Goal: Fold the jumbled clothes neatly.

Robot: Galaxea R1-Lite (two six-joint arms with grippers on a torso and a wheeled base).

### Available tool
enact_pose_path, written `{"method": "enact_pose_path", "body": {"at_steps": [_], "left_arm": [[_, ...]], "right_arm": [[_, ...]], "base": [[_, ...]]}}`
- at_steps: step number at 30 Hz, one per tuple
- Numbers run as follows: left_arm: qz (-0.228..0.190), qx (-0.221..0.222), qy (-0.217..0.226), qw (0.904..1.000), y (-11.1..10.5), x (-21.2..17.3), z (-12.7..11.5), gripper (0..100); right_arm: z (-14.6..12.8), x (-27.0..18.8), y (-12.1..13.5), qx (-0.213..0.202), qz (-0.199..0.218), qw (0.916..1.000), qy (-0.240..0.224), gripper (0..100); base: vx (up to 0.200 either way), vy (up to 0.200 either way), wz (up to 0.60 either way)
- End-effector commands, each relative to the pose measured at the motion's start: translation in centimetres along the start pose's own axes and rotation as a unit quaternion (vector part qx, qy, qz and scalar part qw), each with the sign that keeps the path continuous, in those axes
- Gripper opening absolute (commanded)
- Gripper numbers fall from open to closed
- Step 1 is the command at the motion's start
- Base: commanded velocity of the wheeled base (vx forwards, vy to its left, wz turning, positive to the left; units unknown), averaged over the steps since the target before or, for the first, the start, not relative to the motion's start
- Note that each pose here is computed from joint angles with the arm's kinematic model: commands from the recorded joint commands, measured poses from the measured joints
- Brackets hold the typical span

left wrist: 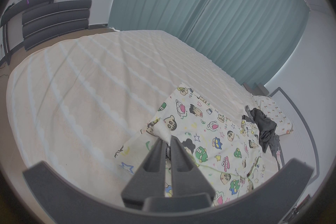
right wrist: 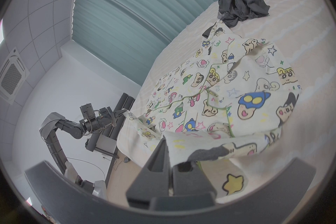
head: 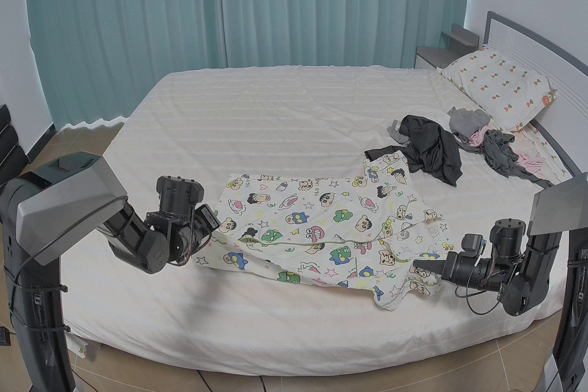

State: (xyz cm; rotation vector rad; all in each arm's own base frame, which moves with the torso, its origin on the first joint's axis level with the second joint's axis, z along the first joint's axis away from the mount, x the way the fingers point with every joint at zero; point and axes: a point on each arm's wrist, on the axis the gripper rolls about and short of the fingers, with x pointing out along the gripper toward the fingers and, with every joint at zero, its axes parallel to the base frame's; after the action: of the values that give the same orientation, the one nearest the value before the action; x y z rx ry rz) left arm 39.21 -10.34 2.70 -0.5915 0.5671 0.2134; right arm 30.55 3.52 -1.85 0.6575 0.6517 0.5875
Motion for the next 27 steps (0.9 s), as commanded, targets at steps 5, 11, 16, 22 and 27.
{"method": "enact_pose_path", "body": {"at_steps": [5,11,16,22,27], "left_arm": [[0.024,-0.007,0.033,0.9991,-0.2,4.1,1.4,0],[0.038,-0.001,0.059,0.9975,-0.5,6.2,1.1,0],[0.045,-0.003,0.065,0.9968,-0.6,7.7,1.2,0],[0.051,-0.025,0.064,0.9963,-1.2,8.9,2.0,0],[0.062,-0.029,0.074,0.9949,-1.2,10.0,1.7,0]], "right_arm": [[2.5,2.4,-1.9,0.000,-0.027,0.9993,-0.028,0],[3.2,3.3,-2.5,-0.001,-0.036,0.9986,-0.038,0],[3.6,4.4,-3.7,-0.004,-0.050,0.9973,-0.053,0],[4.1,5.2,-4.5,-0.007,-0.059,0.9961,-0.065,0],[4.2,5.5,-4.6,-0.009,-0.063,0.9954,-0.072,0]], "base": [[0.000,0.000,0.00],[0.000,0.000,0.00],[0.000,0.000,0.00],[0.000,0.000,0.00],[0.000,0.000,0.00]]}}
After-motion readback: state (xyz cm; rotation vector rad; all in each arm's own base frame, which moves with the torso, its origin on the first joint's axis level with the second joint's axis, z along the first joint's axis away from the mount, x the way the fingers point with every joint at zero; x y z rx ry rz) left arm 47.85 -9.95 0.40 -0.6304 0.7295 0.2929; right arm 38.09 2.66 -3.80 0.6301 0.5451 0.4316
